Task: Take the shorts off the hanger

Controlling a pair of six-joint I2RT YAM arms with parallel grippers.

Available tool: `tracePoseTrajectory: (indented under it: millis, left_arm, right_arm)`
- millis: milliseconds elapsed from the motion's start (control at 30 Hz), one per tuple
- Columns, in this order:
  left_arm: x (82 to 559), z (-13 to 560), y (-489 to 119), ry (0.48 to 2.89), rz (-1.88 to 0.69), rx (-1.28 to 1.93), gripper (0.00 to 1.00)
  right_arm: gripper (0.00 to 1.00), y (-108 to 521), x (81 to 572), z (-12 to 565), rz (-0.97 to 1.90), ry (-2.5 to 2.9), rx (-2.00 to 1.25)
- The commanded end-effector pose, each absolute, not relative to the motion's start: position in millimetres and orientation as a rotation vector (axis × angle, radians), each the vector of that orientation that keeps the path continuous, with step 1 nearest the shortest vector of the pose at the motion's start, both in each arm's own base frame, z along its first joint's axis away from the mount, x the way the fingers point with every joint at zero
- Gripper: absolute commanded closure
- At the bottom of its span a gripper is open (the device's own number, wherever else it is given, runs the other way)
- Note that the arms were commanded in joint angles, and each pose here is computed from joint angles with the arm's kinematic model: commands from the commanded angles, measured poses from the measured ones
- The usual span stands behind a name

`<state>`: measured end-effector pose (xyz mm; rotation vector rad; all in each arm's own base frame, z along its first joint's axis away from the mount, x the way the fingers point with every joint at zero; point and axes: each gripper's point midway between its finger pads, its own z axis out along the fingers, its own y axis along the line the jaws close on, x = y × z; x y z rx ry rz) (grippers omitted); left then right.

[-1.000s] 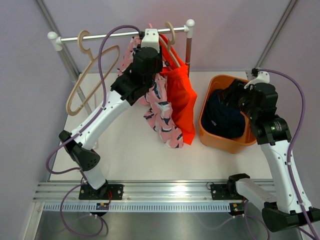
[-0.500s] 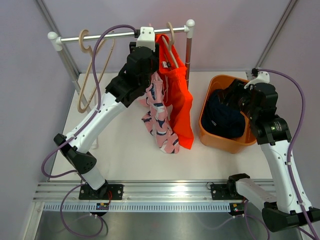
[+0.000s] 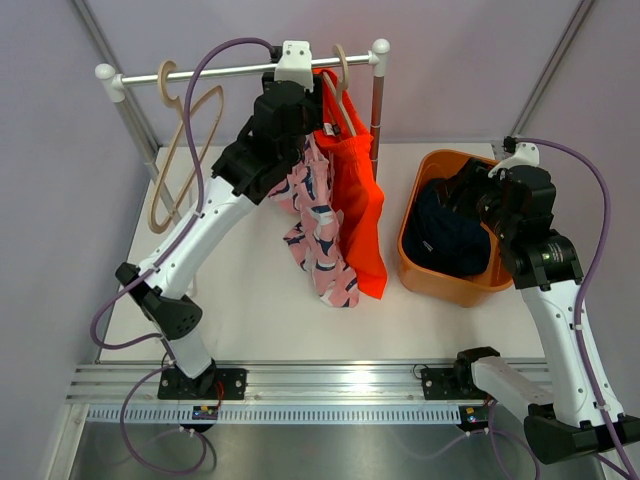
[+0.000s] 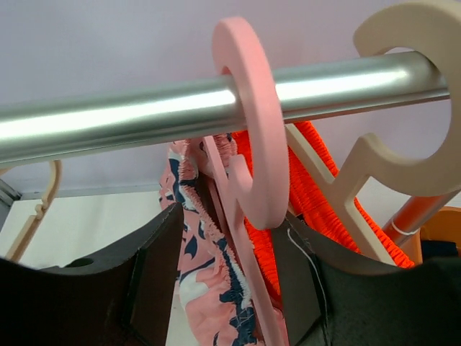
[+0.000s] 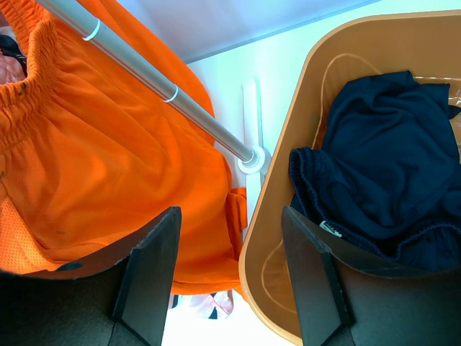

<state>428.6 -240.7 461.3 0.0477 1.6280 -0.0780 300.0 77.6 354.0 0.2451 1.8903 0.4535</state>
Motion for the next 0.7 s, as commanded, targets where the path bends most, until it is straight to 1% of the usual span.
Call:
tracePoseTrajectory:
  millis: [0, 133, 667]
  left_arm:
    - [428, 473, -250, 1.613, -0.158, 0.047, 0.46]
    - [428, 471, -253, 1.622, -0.185, 0.048, 0.47]
    - [447, 447, -249, 1.641, -0.085, 0.009, 0.49]
  right_arm:
    - [0.34, 80, 297, 369, 0.465, 1.844, 0.222]
    - [0.34, 79, 296, 369, 0.460, 1.843, 0.223]
    - [0.34, 76, 292, 372, 0.446, 1.834, 0.223]
